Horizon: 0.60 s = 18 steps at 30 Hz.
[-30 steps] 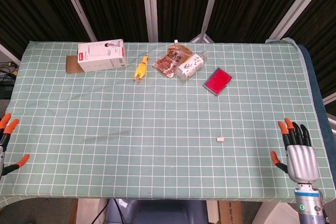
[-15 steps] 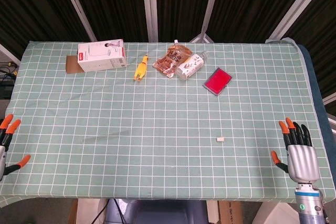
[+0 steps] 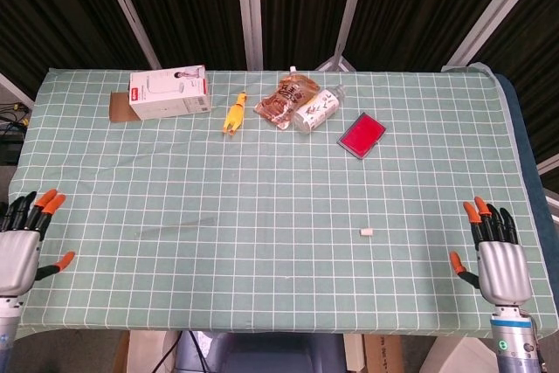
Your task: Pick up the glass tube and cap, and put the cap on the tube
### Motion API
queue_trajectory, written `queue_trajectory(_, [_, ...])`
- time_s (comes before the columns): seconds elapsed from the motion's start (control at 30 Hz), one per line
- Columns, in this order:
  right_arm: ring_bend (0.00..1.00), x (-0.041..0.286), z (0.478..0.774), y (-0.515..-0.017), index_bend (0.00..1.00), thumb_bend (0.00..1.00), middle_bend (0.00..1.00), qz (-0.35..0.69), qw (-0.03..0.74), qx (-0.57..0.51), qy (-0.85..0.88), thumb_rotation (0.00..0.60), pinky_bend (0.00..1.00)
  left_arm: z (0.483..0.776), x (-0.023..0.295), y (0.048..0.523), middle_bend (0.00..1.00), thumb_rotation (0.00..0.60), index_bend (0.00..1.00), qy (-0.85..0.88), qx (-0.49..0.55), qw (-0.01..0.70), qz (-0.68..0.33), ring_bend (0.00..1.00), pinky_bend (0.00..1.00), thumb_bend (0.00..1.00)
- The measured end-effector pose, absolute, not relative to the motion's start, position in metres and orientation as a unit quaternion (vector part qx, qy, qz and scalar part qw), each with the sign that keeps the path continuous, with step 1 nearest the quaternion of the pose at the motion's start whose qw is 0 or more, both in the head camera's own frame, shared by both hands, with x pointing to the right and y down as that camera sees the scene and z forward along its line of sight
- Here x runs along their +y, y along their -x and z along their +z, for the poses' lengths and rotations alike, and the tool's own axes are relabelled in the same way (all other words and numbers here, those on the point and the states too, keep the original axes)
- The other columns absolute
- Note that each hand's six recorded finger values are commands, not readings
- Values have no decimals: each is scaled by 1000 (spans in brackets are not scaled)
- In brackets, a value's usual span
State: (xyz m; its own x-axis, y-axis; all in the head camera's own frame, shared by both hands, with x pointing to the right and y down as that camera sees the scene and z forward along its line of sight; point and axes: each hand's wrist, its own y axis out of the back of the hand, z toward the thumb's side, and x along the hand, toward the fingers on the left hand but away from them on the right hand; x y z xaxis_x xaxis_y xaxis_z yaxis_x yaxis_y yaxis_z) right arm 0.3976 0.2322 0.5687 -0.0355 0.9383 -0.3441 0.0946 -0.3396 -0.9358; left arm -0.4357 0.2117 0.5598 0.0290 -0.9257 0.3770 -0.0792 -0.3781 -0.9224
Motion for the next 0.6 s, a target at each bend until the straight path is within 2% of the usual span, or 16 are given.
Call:
queue_trajectory(0.2, [0, 232, 569, -399, 0, 366, 0, 569, 366, -442, 588, 600, 0, 580, 198, 394, 211, 600, 229, 616, 393, 369, -575, 0, 0, 396])
queue_trajectory(0.6, [0, 232, 570, -398, 0, 366, 0, 568, 359, -444, 593, 600, 0, 636, 192, 324, 272, 600, 305, 615, 357, 336, -617, 0, 0, 439])
